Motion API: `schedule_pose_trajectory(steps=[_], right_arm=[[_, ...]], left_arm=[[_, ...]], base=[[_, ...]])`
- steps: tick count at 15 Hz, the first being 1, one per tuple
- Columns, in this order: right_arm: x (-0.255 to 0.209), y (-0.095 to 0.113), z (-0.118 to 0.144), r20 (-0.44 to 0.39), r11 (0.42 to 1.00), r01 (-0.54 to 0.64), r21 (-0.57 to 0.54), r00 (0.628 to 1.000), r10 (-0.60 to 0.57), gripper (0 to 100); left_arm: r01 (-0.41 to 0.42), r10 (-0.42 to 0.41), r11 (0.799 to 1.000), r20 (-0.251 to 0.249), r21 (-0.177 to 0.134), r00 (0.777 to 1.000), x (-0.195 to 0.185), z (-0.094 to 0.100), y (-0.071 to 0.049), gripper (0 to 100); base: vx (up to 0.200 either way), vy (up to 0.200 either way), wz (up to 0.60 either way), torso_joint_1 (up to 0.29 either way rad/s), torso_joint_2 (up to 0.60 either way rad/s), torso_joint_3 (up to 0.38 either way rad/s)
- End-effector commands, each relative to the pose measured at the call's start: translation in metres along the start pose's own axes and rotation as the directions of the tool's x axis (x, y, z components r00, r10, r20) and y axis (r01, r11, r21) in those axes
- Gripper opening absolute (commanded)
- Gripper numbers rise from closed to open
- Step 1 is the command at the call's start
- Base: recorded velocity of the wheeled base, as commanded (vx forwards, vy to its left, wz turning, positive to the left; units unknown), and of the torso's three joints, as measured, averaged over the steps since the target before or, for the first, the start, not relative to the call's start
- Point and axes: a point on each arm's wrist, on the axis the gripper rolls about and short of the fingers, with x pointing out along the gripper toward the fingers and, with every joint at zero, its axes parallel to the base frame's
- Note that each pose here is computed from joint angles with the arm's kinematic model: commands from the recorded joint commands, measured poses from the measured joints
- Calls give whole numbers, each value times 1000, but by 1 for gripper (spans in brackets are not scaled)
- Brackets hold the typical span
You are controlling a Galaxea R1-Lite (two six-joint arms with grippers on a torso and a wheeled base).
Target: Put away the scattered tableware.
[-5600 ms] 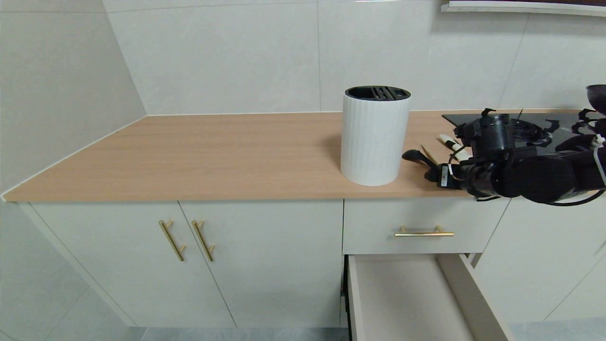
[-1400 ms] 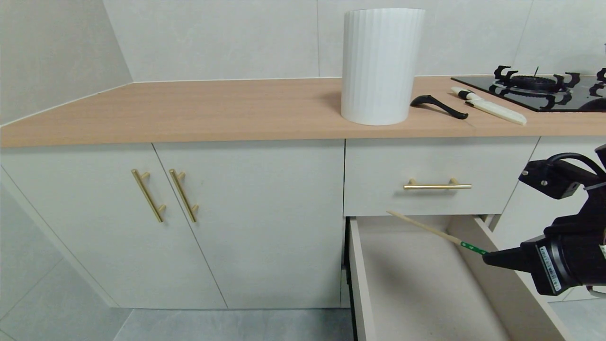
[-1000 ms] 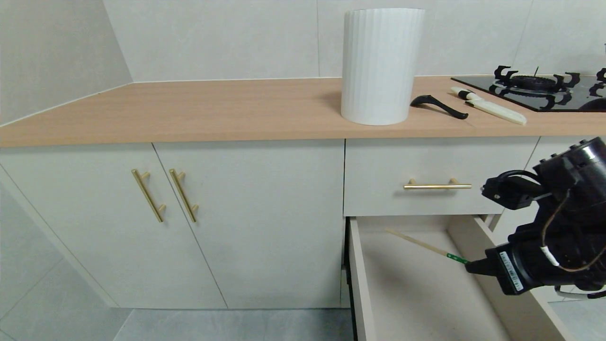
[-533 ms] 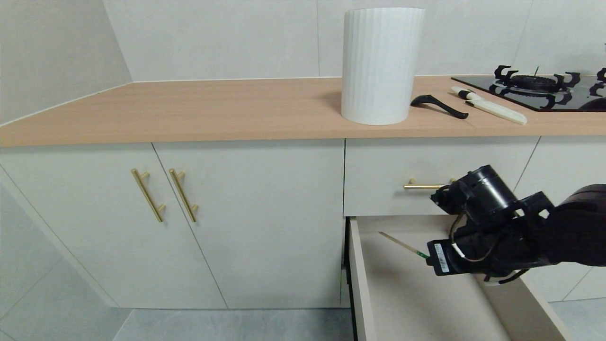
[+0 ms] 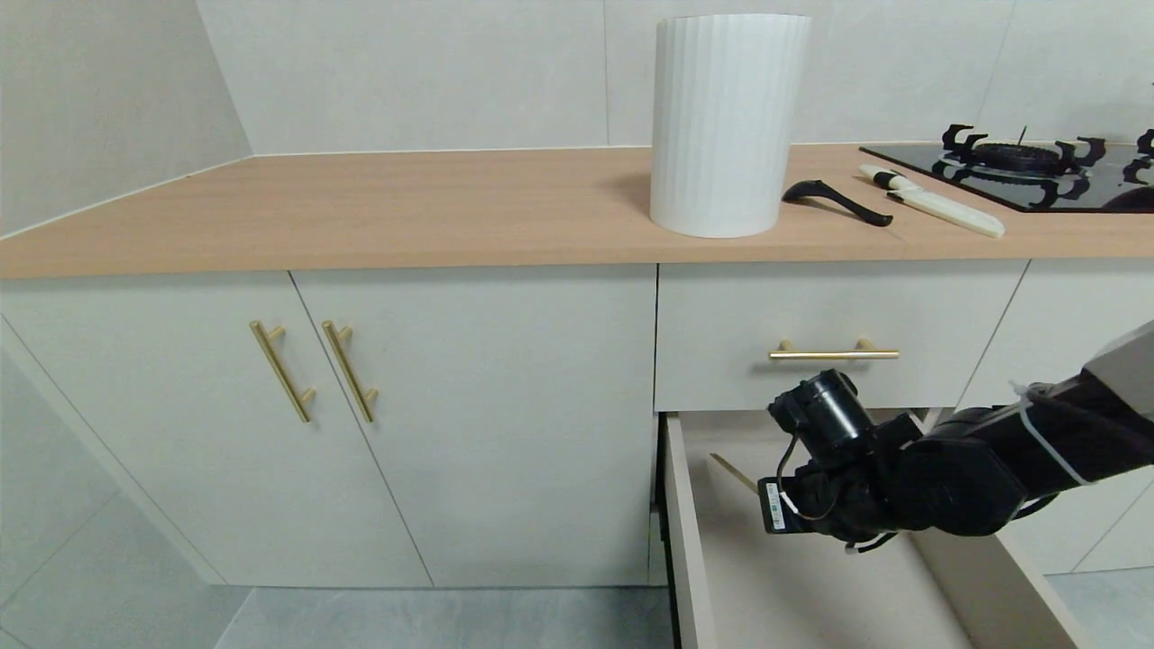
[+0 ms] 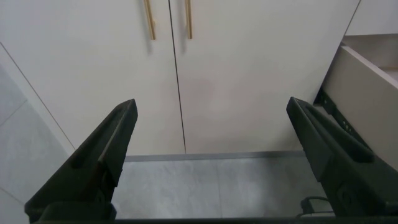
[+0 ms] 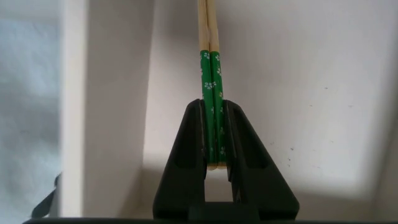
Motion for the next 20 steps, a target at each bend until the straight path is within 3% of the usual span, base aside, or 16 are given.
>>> schedule_pose_trajectory(steps=[1, 16, 20], right_arm=[[19, 1, -7, -45, 1000, 22, -6, 999, -23, 0], [78, 9, -45, -161, 993, 90, -77, 982, -102, 0], [94, 8, -53, -142, 985, 146, -88, 977, -157, 0]], left_arm=[[0, 0, 1000, -1, 0, 1000, 0, 0, 0, 100], [0, 0, 1000, -1, 0, 1000, 0, 0, 0, 100], [1, -1, 1000, -1, 0, 1000, 0, 0, 0, 100]], base=[[0, 0, 0, 0, 0, 0], [0, 0, 0, 0, 0, 0], [0, 0, 0, 0, 0, 0]])
